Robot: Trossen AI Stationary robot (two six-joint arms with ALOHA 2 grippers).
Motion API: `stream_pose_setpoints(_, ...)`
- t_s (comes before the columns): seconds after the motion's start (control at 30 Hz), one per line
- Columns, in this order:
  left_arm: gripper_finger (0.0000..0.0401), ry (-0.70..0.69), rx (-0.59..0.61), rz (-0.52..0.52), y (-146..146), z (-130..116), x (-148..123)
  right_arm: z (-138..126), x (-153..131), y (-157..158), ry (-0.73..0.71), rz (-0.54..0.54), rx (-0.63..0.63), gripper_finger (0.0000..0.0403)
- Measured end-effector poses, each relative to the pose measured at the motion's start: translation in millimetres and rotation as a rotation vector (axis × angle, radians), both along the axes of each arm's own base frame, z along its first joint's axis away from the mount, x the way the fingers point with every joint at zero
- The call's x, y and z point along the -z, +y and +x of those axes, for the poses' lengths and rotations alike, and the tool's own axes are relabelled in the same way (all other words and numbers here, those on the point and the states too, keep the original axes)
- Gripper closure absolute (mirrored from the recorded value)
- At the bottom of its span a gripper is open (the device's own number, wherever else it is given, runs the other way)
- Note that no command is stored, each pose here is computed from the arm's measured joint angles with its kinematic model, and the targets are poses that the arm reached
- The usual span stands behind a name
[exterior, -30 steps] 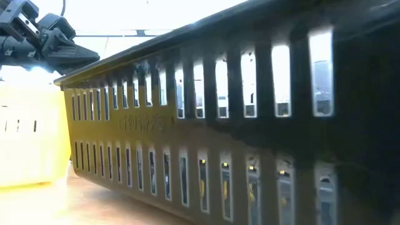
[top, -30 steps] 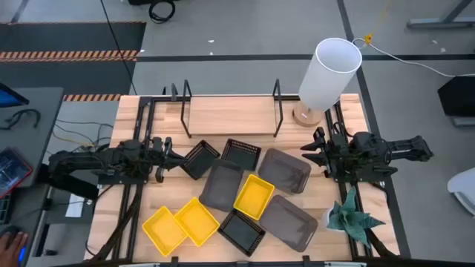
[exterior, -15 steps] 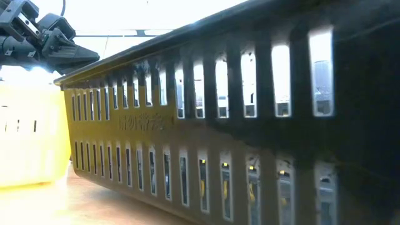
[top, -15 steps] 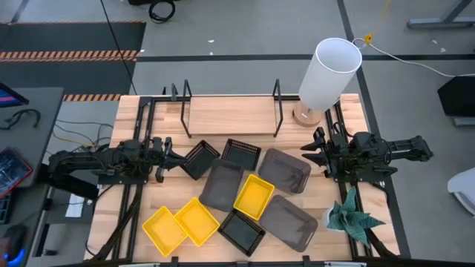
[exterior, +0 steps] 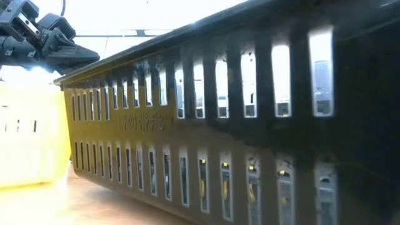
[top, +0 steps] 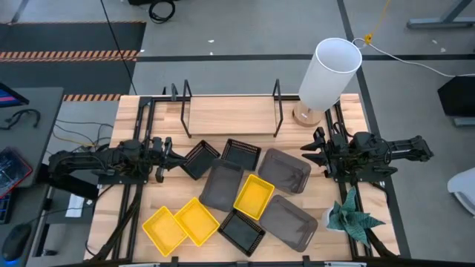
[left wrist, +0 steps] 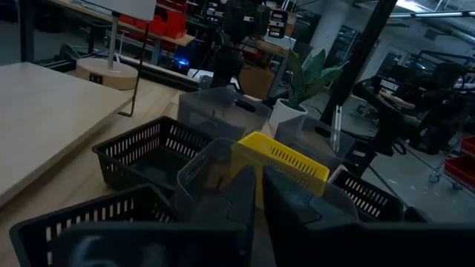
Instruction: Stack baskets on shelf by color
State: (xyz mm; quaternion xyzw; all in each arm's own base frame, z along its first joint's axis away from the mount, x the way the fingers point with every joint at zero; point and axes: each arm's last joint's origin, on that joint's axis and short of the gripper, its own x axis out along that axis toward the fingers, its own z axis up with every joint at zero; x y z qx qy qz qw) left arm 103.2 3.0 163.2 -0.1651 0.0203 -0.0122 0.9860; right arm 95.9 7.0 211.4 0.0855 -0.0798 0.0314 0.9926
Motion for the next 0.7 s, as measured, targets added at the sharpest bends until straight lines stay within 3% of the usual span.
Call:
stream_pose_setpoints(0.57,0.0370,-0.003,0.000,0.000,0.0,0.0,-0.3,0.0,0.0,0.0,0.000,0.000,0.000,0.0273)
stream_pose_setpoints(0.7,0.0373,-0.078,0.000,-0.046,0.0,0.0,-7.7,0.0,0.1,0.0,0.000,0.000,0.000,0.0273)
